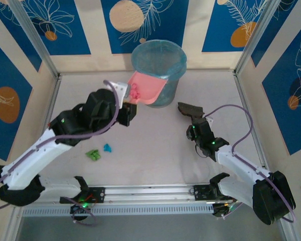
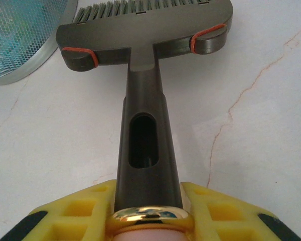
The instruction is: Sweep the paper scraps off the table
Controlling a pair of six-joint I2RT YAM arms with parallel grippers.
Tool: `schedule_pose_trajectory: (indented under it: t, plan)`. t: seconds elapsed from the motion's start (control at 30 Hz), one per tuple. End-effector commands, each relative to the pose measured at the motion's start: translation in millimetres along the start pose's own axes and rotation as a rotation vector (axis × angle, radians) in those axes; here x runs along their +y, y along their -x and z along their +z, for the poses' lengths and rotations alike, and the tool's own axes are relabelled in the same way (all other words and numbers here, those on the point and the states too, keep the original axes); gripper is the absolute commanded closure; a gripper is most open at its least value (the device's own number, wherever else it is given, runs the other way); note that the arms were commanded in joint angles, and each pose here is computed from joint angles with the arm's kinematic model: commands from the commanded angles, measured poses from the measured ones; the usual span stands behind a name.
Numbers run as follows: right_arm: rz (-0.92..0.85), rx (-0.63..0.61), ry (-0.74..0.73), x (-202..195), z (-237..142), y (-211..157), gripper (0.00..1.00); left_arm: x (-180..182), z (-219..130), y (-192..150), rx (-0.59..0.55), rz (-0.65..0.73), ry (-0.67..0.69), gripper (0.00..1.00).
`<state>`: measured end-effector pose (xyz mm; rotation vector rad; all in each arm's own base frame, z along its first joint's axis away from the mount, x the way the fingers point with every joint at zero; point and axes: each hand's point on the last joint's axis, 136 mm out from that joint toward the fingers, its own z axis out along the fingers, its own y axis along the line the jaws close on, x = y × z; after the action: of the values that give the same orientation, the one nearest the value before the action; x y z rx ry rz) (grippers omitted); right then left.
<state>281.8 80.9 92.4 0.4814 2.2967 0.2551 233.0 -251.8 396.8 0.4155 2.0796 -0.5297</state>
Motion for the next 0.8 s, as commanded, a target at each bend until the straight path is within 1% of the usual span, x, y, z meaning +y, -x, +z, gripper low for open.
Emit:
schedule_pose_trajectory:
  t: [0.0, 0.23, 0.33, 0.4, 0.43, 0.6, 0.77]
  plan:
    - [0.024, -0.013, 0.029, 7, 1, 6, 1.0, -5, 9, 9, 0.081, 0.059, 0.004, 1.0]
    - [0.023, -0.007, 0.02, 5, 3, 5, 1.0, -9, 69, 59, 0.126, -0.053, -0.06, 1.0]
    - [0.022, -0.007, 0.02, 5, 4, 5, 1.0, -15, 96, 78, 0.14, -0.139, -0.138, 1.0]
    - [0.022, -0.005, 0.016, 4, 4, 6, 1.0, -24, 110, 94, 0.128, -0.203, -0.228, 1.0]
    - [0.022, -0.004, 0.012, 3, 4, 6, 1.0, -24, 119, 100, 0.125, -0.24, -0.26, 1.0]
    - [0.024, -0.003, 0.012, 3, 3, 8, 1.0, -9, 162, 125, 0.137, -0.551, -0.41, 1.0]
    - [0.024, 0.001, 0.015, 3, 4, 9, 1.0, -4, 185, 145, 0.108, -0.713, -0.505, 1.0]
